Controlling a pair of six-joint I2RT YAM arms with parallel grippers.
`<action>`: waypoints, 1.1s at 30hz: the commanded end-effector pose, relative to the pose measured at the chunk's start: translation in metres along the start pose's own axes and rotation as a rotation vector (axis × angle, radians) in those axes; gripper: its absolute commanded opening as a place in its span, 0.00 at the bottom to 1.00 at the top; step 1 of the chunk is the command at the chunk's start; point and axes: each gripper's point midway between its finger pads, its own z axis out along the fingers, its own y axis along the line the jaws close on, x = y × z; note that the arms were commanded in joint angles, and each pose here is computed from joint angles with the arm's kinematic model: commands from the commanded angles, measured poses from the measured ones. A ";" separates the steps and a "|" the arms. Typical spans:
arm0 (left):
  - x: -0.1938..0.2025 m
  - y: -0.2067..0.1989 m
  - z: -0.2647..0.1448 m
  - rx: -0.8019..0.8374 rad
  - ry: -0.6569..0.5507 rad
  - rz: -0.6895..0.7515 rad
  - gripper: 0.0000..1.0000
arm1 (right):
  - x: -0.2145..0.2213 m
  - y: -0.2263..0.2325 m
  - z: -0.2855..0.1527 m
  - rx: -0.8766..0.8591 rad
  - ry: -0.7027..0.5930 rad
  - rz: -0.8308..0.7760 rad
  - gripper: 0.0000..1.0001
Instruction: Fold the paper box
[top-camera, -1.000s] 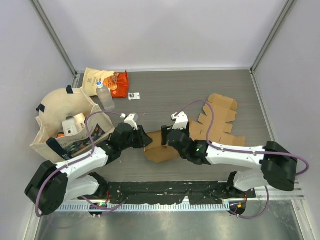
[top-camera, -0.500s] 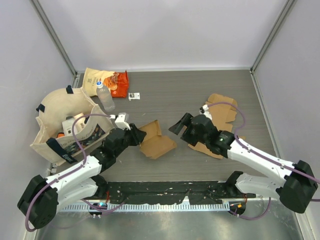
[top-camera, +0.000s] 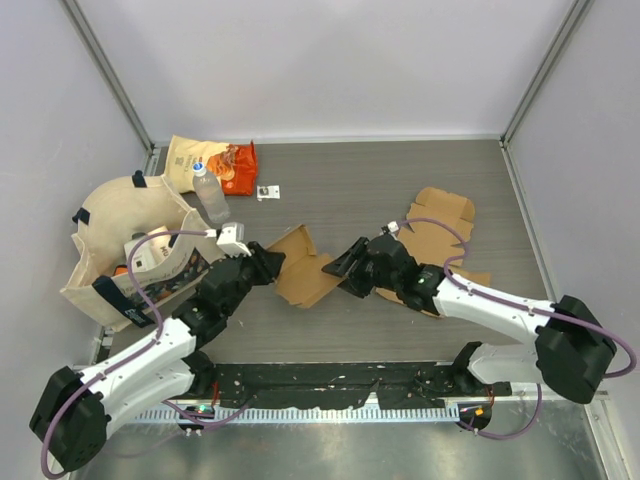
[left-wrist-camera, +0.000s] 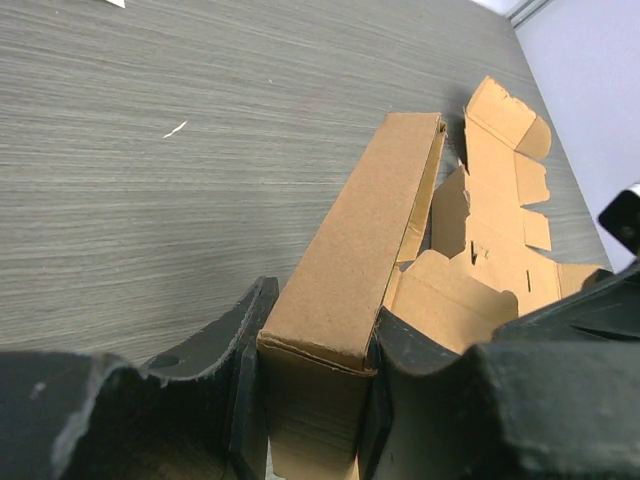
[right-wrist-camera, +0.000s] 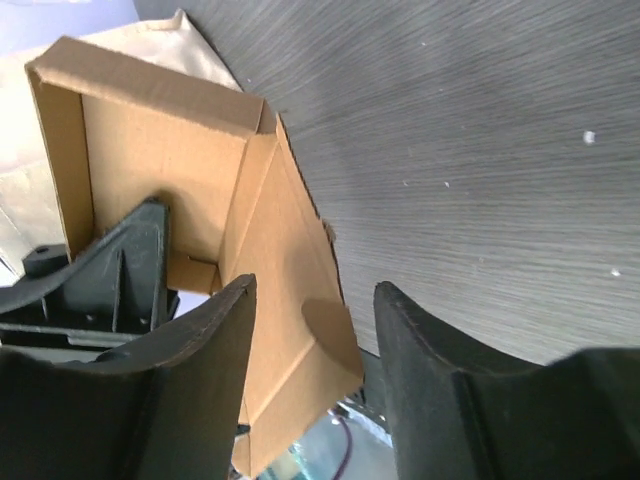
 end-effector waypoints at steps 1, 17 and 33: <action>-0.020 -0.010 0.000 0.026 -0.083 -0.048 0.35 | 0.003 0.039 0.010 -0.126 0.006 0.058 0.46; 0.004 0.003 -0.062 -0.032 0.146 -0.037 0.85 | -0.064 -0.007 -0.005 0.300 0.079 -0.973 0.01; 0.048 0.007 -0.012 -0.185 0.382 -0.187 0.68 | -0.030 0.012 0.052 0.414 0.387 -1.435 0.24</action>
